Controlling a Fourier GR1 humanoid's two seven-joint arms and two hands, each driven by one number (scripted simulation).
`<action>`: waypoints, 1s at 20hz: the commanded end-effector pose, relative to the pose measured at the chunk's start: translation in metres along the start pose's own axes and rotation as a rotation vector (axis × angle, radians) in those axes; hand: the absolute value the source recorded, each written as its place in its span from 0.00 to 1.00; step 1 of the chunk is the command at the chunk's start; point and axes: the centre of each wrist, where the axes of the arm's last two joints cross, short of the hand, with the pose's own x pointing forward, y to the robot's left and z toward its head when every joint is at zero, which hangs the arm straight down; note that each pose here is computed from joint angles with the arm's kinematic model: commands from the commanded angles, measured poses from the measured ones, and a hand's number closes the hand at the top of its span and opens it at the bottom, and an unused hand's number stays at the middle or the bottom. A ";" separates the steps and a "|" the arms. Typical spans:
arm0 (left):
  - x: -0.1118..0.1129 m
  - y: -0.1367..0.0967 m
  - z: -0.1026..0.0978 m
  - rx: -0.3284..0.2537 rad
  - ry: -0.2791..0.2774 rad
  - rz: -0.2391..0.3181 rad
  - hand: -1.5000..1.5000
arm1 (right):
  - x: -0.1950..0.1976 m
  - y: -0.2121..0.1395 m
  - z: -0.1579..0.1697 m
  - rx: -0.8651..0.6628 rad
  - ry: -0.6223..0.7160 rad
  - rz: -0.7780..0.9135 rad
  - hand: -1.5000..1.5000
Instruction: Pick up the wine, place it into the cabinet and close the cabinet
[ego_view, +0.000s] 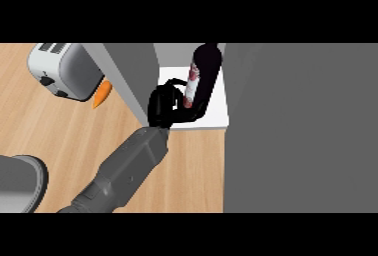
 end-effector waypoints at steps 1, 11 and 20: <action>0.000 -0.001 -0.002 0.010 0.017 0.006 1.00 | -0.004 -0.006 0.010 0.032 -0.004 0.000 0.00; 0.013 0.006 -0.028 0.094 0.042 -0.073 1.00 | 0.005 0.017 0.008 0.014 -0.012 -0.008 0.00; 0.006 0.016 -0.022 0.157 -0.028 -0.040 1.00 | 0.005 0.002 0.002 0.011 -0.016 0.013 0.00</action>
